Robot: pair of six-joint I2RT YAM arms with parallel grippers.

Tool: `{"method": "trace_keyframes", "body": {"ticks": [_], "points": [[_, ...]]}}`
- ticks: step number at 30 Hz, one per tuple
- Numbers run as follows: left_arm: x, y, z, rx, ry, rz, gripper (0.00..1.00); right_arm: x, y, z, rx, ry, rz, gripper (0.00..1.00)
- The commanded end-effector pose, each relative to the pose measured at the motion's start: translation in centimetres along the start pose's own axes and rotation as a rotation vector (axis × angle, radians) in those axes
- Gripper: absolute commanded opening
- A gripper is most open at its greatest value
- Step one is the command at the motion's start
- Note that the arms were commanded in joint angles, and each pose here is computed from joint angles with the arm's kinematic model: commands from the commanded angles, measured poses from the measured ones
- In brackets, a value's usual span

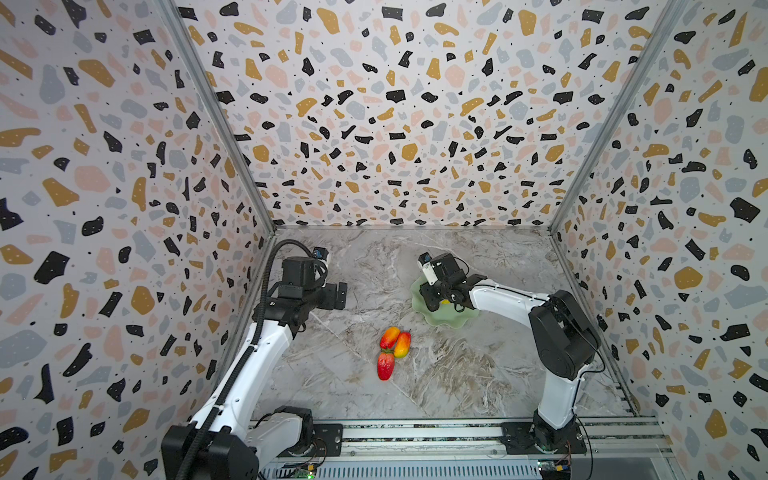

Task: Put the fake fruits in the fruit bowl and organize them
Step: 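Lower the avocado into the bowl beside the apple and open the right gripper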

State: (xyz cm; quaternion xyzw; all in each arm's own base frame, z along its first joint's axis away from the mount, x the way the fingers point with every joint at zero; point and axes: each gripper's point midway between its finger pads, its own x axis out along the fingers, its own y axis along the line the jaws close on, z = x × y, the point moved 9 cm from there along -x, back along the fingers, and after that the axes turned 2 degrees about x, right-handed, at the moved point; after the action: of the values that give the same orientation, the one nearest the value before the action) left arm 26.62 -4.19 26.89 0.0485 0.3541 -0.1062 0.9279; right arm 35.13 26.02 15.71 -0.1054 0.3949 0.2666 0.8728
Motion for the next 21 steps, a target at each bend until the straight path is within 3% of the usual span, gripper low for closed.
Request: {"method": "trace_keyframes", "body": {"ticks": [1,21], "points": [[0.2,0.2,-0.1,0.007,0.001,0.012,1.0,-0.6,0.1,0.6,-0.004,-0.028,-0.014,0.46],[0.2,0.1,-0.1,0.007,-0.001,0.007,1.0,-2.9,0.7,2.1,-0.049,-0.059,-0.021,0.57]]}}
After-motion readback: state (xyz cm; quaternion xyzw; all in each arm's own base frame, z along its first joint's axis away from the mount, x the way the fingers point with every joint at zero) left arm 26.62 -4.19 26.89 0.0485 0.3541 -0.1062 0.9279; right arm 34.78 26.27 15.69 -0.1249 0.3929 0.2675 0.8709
